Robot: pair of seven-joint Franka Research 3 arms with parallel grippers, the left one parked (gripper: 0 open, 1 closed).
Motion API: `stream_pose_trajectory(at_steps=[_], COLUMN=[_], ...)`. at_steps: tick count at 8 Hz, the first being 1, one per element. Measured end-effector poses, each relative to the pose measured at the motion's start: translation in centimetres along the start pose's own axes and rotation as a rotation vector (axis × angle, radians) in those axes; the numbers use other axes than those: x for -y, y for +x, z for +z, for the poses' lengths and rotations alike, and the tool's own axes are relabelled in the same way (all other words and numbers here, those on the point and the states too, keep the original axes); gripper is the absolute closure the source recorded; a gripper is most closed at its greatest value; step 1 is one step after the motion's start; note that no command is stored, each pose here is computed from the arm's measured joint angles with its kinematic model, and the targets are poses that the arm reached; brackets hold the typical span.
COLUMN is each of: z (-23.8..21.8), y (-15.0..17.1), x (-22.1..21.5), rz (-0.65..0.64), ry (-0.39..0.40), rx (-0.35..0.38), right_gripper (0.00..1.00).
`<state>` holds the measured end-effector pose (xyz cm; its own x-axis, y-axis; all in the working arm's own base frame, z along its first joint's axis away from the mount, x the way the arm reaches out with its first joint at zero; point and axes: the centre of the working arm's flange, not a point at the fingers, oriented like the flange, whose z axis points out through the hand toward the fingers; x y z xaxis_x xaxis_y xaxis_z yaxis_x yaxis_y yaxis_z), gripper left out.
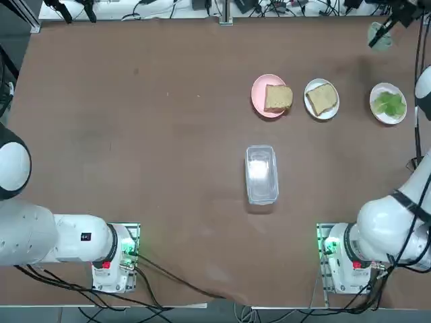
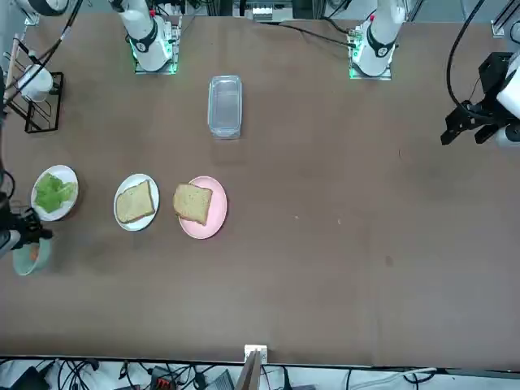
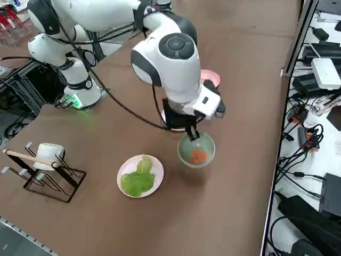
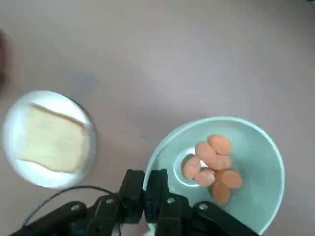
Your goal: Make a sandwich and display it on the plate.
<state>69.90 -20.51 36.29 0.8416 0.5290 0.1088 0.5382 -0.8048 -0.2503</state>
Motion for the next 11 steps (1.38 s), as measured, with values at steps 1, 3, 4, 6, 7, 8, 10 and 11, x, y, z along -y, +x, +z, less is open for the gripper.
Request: stream_pose_trajectory(at_steps=[1, 3, 4, 6, 7, 8, 10, 11], z=[0.4, 2.8, 4.3, 6.6, 7.2, 7.8, 9.5, 10.5], y=[0.6, 0.4, 0.1, -0.2, 0.3, 0.9, 1.6, 1.5], x=[1.7, 3.6, 4.6, 7.3, 9.2, 11.2, 14.4, 15.1], rz=[0.06, 0.138, 0.164, 0.189, 0.181, 0.176, 0.166, 0.171], ry=[0.113, 0.273, 0.338, 0.434, 0.447, 0.451, 0.472, 0.491], rx=[-0.047, -0.099, -0.112, -0.116, -0.107, -0.098, -0.067, -0.057], right_gripper=[0.96, 0.96, 0.96, 0.96, 0.96, 0.96, 0.96, 0.96])
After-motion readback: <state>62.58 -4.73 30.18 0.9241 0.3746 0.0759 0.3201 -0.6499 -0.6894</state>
